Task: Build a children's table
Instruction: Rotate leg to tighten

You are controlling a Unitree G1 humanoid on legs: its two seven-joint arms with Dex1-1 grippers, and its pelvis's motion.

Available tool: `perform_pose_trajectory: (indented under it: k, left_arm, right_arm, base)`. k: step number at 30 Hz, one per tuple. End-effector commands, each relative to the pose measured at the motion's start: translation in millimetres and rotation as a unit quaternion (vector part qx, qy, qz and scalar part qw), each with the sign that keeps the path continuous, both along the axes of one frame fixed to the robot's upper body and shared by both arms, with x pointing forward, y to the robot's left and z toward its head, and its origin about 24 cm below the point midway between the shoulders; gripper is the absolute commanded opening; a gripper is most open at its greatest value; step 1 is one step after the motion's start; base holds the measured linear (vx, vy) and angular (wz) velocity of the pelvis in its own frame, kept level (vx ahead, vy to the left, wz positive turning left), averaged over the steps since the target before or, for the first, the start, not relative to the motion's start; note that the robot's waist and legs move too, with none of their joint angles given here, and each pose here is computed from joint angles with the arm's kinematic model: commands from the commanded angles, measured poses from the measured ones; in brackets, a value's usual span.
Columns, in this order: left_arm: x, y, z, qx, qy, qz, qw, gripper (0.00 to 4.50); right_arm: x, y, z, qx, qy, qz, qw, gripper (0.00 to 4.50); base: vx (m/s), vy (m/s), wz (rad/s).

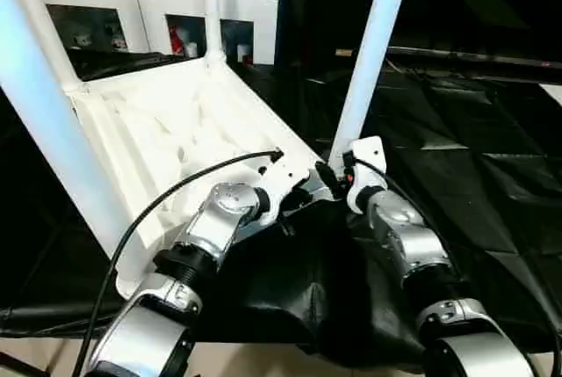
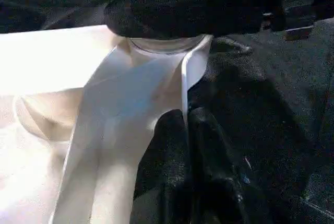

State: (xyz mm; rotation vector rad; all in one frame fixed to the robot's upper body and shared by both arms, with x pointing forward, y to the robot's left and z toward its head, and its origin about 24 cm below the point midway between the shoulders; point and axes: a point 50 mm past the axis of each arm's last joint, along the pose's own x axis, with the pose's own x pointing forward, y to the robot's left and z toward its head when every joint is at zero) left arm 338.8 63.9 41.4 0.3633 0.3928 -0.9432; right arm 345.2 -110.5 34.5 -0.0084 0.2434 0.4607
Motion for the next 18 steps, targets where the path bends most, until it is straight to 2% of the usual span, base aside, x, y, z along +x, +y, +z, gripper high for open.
perform_pose_trajectory:
  k: [1, 3, 6, 9, 12, 14, 18]
  left_arm:
    - [-3.1, -3.4, -5.7, -0.017, 0.004, 0.004, 1.000, 0.00]
    - [-4.8, 4.4, -4.8, -0.021, 0.011, -0.016, 1.000, 0.00]
    - [-7.2, 7.6, -3.6, -0.028, 0.013, -0.041, 0.999, 0.00]
    - [-16.8, 28.3, -3.0, -0.019, 0.039, -0.112, 0.993, 0.00]
    - [-20.6, 34.5, -2.2, -0.019, 0.042, -0.141, 0.989, 0.00]
    - [-30.0, 40.1, 2.9, -0.042, 0.062, -0.194, 0.978, 0.00]
    - [-35.9, 43.9, 5.9, -0.047, 0.080, -0.220, 0.971, 0.00]
  right_arm:
    - [-20.6, 38.6, -15.0, 0.018, 0.036, 0.139, 0.989, 3.19]
    - [-24.9, 28.0, -13.0, 0.008, 0.030, 0.188, 0.982, 3.19]
    - [-27.7, 21.8, -11.4, 0.007, 0.028, 0.214, 0.976, 3.19]
    - [-40.7, -3.2, -2.2, 0.005, 0.032, 0.312, 0.950, 3.19]
    - [-44.9, -8.9, 0.4, 0.006, 0.036, 0.340, 0.940, 3.19]
    - [-48.0, -14.5, 0.7, -0.011, 0.040, 0.362, 0.931, 3.19]
    - [-48.3, -17.5, 0.0, -0.021, 0.042, 0.368, 0.929, 3.19]
  base:
    - [0.000, 0.000, 0.00]
    - [0.000, 0.000, 0.00]
    - [0.000, 0.000, 0.00]
    - [0.000, 0.000, 0.00]
    - [0.000, 0.000, 0.00]
    - [0.000, 0.000, 0.00]
    - [0.000, 0.000, 0.00]
